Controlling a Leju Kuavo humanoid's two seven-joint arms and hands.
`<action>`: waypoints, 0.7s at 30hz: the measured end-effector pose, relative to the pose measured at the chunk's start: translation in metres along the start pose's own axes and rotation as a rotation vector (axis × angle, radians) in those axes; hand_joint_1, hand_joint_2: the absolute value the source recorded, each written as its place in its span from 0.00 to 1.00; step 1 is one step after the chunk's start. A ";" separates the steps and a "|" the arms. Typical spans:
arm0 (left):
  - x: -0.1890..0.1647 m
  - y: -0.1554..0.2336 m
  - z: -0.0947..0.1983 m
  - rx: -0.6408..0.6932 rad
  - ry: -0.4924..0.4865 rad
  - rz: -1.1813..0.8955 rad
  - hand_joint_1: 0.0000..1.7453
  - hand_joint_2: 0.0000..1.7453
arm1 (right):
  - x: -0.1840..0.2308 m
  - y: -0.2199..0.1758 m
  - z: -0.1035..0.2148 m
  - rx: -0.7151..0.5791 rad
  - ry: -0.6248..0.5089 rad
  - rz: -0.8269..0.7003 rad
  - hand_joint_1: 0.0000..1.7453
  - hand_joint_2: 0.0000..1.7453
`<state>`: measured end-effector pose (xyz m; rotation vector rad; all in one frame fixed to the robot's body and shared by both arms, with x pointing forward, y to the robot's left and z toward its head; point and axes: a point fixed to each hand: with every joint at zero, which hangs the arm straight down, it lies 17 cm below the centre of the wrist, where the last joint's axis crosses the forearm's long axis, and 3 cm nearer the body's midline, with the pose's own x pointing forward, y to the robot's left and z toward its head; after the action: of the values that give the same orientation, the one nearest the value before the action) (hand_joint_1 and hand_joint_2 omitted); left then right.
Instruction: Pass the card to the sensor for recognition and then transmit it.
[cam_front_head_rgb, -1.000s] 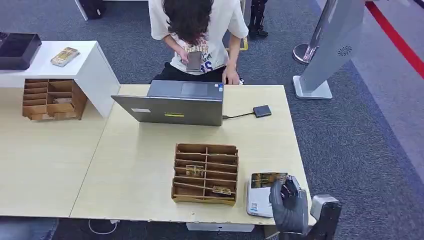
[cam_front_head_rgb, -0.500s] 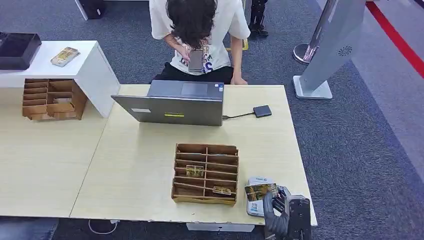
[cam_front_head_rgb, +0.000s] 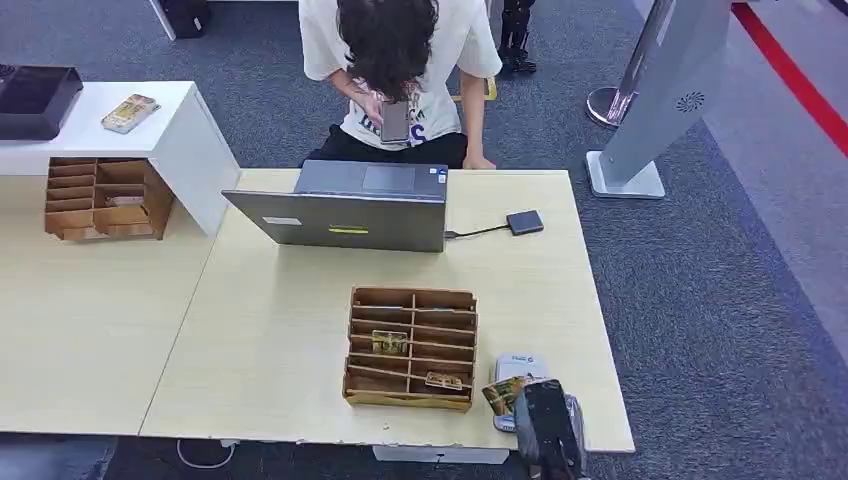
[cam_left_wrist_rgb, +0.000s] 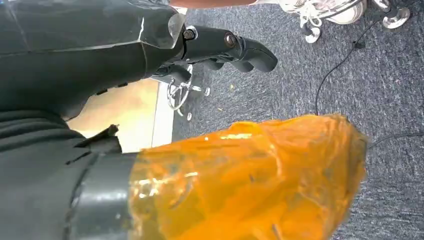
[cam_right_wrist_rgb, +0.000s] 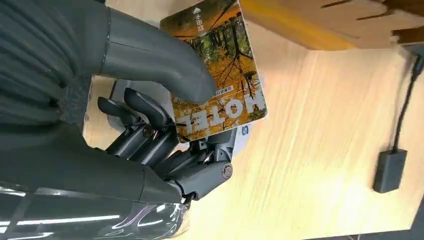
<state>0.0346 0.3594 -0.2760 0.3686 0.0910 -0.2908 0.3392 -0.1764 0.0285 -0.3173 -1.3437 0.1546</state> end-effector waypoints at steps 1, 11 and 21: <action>0.000 0.000 0.000 0.001 0.000 -0.002 0.00 0.00 | -0.002 -0.002 -0.002 -0.006 0.004 0.007 1.00 1.00; 0.003 0.002 0.000 0.006 0.001 -0.013 0.00 0.00 | -0.018 -0.022 -0.019 -0.063 0.048 0.035 1.00 1.00; 0.002 0.003 0.001 0.007 0.011 -0.012 0.00 0.00 | -0.028 -0.049 -0.035 -0.118 0.069 0.067 1.00 1.00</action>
<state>0.0375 0.3610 -0.2749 0.3763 0.1033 -0.3013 0.3638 -0.2354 0.0111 -0.4637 -1.2769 0.1191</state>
